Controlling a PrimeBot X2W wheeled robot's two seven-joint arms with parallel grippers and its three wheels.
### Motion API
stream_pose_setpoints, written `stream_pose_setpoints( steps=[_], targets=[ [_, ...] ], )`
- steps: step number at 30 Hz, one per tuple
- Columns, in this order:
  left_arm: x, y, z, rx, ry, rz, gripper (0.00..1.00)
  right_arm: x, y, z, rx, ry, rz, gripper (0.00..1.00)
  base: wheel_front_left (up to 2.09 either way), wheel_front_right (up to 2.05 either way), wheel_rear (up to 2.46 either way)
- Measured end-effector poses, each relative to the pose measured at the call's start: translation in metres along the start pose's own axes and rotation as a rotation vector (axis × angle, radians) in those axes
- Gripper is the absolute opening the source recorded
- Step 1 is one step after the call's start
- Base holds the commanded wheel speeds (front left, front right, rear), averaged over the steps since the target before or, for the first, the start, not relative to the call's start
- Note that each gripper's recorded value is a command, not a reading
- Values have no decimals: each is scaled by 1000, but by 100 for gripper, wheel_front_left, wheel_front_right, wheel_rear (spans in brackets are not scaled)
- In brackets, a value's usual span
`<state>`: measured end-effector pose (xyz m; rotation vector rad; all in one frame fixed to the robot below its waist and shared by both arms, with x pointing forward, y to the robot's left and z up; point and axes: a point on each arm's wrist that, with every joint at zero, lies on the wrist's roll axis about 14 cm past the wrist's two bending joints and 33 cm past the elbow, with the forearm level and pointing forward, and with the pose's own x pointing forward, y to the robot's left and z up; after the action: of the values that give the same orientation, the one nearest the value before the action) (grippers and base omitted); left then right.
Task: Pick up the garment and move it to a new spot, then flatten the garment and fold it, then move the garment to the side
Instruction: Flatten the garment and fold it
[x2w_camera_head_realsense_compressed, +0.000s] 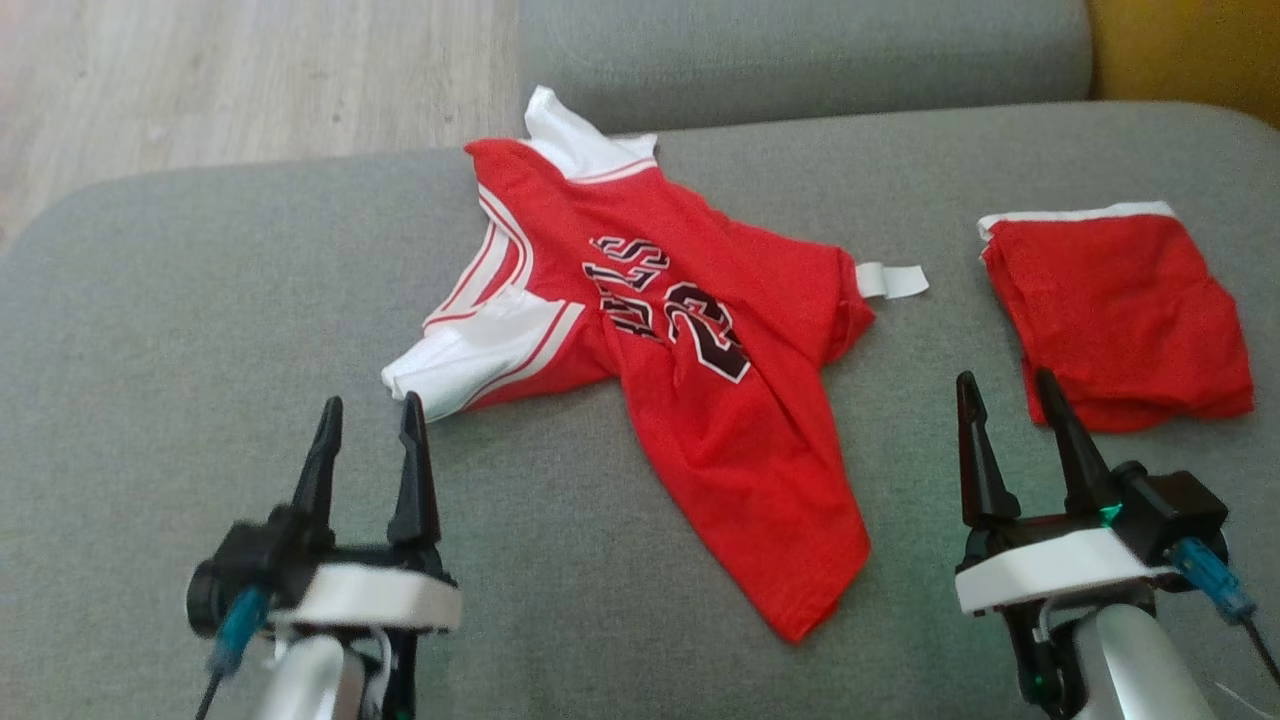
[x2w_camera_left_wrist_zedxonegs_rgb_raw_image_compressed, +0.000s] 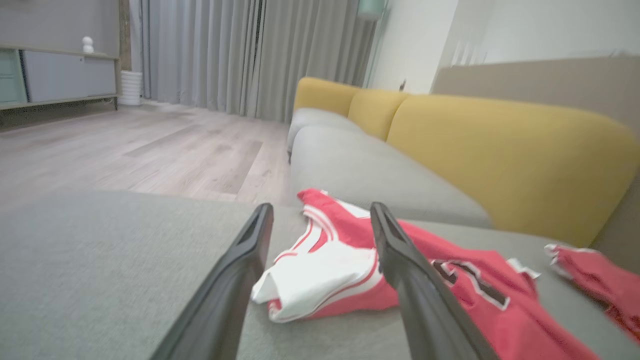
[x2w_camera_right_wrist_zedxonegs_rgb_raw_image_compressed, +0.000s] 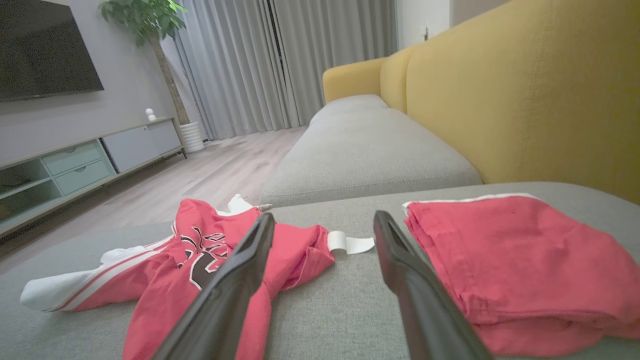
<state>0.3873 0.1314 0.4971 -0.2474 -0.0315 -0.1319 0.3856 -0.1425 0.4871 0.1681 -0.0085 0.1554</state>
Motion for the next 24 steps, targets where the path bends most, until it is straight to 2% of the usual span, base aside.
stream_pose_setpoints(
  steps=[6,12,19,24],
  targets=[
    [34,23,-42,73,214,38,100,4,-6,-15,6,40,-15,100,0,0,0],
    [72,43,-61,53,347,88,100,12,-13,-16,3,42,-29,100,0,0,0],
    [70,43,-116,126,591,58,100,8,-35,-25,8,68,-95,100,0,0,0],
    [64,45,-128,167,630,56,100,7,-38,-26,8,71,-107,100,0,0,0]
  ],
)
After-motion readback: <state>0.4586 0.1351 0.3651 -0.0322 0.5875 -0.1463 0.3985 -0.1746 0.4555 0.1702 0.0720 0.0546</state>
